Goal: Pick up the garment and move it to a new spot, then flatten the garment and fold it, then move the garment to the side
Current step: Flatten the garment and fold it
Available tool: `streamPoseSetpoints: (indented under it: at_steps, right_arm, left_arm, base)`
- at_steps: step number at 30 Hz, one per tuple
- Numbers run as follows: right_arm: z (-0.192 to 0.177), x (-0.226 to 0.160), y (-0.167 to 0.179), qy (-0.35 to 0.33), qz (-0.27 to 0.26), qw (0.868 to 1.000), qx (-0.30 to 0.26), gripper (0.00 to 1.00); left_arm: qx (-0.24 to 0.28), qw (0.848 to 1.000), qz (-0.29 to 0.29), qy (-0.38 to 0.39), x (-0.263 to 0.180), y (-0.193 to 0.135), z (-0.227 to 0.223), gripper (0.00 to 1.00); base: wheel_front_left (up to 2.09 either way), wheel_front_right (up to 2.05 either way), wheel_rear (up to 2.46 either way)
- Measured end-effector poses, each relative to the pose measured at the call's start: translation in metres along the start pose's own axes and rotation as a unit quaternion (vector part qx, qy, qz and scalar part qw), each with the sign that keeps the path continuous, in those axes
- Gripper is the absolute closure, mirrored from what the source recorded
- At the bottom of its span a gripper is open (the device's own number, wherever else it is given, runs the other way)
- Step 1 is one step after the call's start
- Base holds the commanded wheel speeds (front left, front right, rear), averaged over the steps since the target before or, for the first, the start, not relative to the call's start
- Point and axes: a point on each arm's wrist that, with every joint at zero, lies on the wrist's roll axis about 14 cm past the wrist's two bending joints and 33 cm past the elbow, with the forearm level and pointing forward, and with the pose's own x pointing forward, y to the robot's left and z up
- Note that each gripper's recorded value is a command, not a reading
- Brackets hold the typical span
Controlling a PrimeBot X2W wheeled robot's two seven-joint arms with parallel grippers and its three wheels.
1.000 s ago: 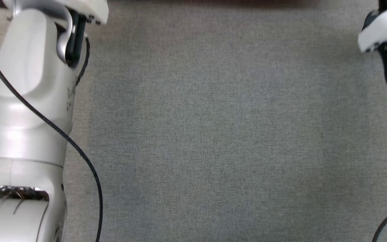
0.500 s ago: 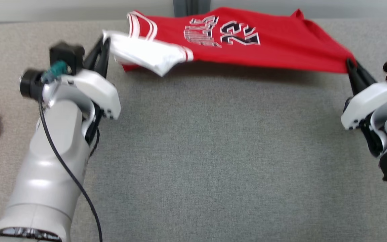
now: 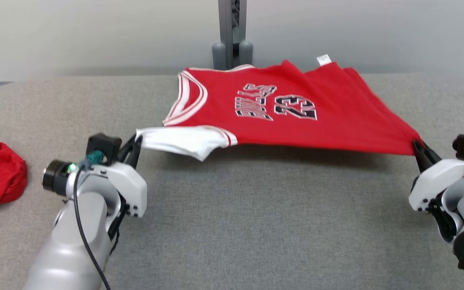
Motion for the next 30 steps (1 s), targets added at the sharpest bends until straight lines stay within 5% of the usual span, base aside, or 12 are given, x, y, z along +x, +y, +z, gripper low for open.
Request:
streamPoseSetpoints:
  at_steps: [11,30]
  right_arm:
    - [-0.014,-0.036,-0.006,0.002,-0.01,1.0,0.02,1.0]
    - [-0.045,-0.06,0.012,0.065,0.058,0.989,-0.117,1.0]
  left_arm:
    - [0.008,0.999,-0.014,0.031,-0.043,-0.017,-0.034,1.0]
    - [0.049,0.981,-0.116,0.149,-0.1,-0.081,-0.114,1.0]
  base:
    - [0.0,0.0,0.0]
    - [0.0,0.0,0.0]
